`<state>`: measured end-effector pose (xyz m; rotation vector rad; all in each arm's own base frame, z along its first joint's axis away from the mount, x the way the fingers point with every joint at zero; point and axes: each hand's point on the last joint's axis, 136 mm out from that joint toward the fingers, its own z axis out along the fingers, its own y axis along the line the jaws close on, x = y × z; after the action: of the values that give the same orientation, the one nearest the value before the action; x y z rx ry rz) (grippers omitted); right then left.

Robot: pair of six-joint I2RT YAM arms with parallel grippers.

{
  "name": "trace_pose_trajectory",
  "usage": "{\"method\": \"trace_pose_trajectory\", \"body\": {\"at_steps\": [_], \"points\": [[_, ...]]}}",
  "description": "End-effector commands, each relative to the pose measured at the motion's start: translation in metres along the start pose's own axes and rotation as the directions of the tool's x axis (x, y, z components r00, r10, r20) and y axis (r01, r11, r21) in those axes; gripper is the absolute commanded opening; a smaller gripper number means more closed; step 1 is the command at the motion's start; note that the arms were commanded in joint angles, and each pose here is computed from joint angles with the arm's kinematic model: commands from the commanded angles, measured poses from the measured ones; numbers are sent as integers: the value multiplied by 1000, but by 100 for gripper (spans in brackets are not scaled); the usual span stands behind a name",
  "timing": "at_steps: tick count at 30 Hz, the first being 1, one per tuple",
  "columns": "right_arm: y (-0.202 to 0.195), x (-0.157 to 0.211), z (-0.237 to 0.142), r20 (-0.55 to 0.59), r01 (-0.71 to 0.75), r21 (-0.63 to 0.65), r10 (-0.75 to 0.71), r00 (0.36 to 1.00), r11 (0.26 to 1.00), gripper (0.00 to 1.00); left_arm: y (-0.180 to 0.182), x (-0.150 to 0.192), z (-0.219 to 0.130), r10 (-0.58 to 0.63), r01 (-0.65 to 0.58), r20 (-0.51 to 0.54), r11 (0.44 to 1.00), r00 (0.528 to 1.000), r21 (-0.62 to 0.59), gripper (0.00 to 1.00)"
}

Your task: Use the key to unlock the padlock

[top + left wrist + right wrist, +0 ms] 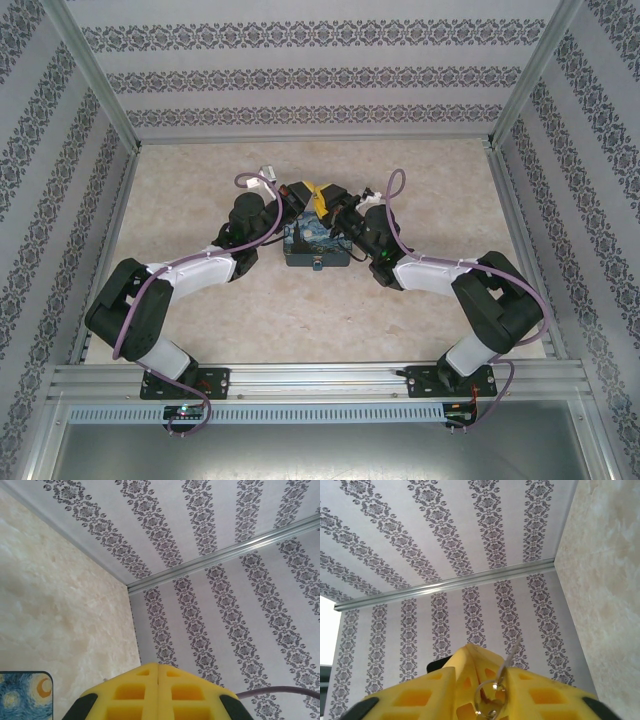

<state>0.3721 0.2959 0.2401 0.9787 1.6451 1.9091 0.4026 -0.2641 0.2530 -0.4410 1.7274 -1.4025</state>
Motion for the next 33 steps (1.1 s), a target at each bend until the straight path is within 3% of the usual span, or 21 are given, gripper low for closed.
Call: {"method": "trace_pose_trajectory", "body": {"at_steps": [1,7,12,16,18,20,25,33], "points": [[19,4,5,2,9,-72,-9,1000,997,24,-9,-4,0,-3,1,27,999,1000,46,0],[17,4,6,1,5,-70,-5,1000,998,0,-10,-2,0,-3,2,25,999,1000,48,0],[16,5,6,-6,8,-72,-9,1000,997,0,-9,0,1,-9,9,9,999,1000,34,2],[12,2,1,-4,26,-60,-26,1000,998,0,-5,0,-3,-30,30,1,999,1000,-21,57],[8,0,-3,-3,49,-47,-50,999,998,0,-2,-1,-8,-37,37,2,997,999,-65,68],[4,-1,-9,-9,92,-19,-93,996,996,0,5,-2,-14,-43,42,-6,990,999,-131,72],[-8,0,-23,-29,237,69,-235,971,969,0,12,1,-28,-73,57,-65,973,995,-222,69],[-26,-1,-43,-24,390,177,-392,920,904,0,14,17,-35,-168,143,-128,973,977,-180,45]]}}
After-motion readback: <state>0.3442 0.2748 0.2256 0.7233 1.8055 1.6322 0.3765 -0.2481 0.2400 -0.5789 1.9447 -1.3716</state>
